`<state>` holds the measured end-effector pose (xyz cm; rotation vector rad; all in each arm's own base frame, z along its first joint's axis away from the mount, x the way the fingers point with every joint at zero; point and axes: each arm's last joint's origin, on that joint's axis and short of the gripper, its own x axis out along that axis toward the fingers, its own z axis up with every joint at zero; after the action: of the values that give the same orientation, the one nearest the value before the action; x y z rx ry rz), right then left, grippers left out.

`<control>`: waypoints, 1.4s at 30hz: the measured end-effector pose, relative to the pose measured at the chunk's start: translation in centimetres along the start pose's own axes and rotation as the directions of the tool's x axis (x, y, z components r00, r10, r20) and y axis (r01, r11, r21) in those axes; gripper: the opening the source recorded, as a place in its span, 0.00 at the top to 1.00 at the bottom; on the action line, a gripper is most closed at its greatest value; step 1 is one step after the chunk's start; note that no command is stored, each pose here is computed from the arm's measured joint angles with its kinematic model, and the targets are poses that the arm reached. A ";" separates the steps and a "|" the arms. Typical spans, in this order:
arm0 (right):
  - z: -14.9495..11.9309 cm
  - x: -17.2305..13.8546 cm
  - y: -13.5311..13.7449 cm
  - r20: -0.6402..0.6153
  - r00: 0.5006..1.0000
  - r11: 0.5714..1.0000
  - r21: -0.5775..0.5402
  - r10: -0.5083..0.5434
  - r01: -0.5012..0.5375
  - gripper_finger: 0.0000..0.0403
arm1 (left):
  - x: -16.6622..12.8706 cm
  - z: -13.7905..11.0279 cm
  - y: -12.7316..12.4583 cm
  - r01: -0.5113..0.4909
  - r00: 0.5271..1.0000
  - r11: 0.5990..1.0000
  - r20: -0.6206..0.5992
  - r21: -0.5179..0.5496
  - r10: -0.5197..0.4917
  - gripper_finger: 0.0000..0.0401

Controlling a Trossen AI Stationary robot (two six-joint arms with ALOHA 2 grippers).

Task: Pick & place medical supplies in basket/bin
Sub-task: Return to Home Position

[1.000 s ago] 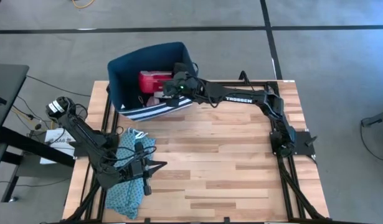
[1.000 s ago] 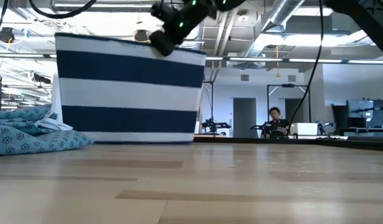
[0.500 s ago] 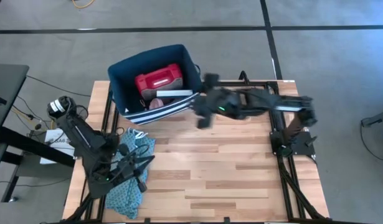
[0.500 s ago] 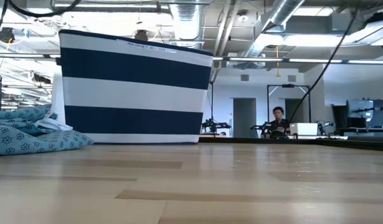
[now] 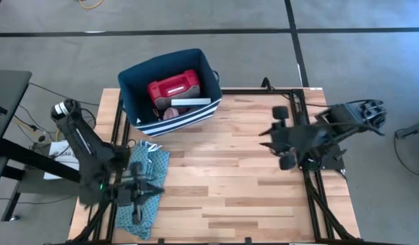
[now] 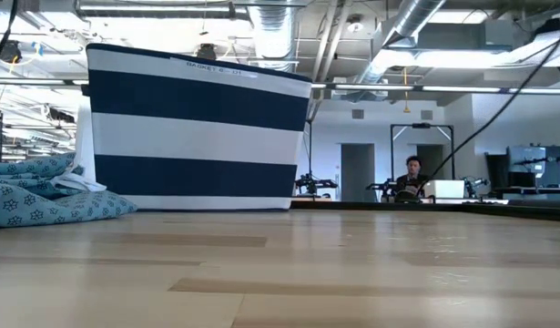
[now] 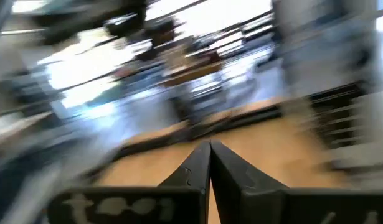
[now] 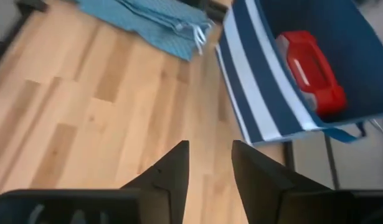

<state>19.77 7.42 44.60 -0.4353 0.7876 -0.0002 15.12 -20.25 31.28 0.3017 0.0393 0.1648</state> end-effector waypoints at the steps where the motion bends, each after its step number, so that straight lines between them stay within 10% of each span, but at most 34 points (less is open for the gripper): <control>1: -0.8 -0.2 0.3 0.027 1.000 1.000 0.000 0.008 -0.008 0.71 | 0.5 0.4 0.6 0.113 0.993 0.993 0.043 -0.024 -0.112 1.00; 5: -4.6 0.3 1.9 0.168 0.985 0.999 -0.008 0.034 -0.033 0.73 | 3.0 1.4 4.0 0.360 0.922 0.931 0.177 -0.066 -0.344 1.00; 13: -12.0 4.3 4.5 0.514 0.854 0.994 -0.102 0.079 -0.031 0.73 | 7.4 -1.2 11.9 0.044 0.998 0.986 -0.039 -0.161 -0.051 1.00; 17: -14.7 5.7 4.9 0.604 0.755 0.963 -0.234 0.255 -0.138 0.73 | 6.9 -0.7 14.9 0.086 0.996 0.985 0.031 -0.147 -0.083 1.00; 22: -16.8 6.2 3.6 0.656 0.741 0.989 -0.073 0.147 -0.131 0.73 | 3.6 0.1 17.8 0.182 0.980 0.961 0.114 -0.209 -0.161 1.00; 29: -20.3 7.2 3.0 0.635 0.772 0.984 0.129 0.014 -0.124 0.73 | -0.3 -1.4 18.4 0.277 0.954 0.950 0.158 -0.143 -0.254 1.00; 42: -24.2 8.7 4.4 0.736 0.673 0.971 0.209 -0.075 -0.120 0.73 | -1.7 -10.5 15.7 0.384 0.893 0.921 0.281 -0.069 -0.351 1.00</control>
<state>8.65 0.81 21.92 -0.1551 -0.0322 0.1001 10.34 -2.72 26.00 0.1857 -0.1776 -0.2524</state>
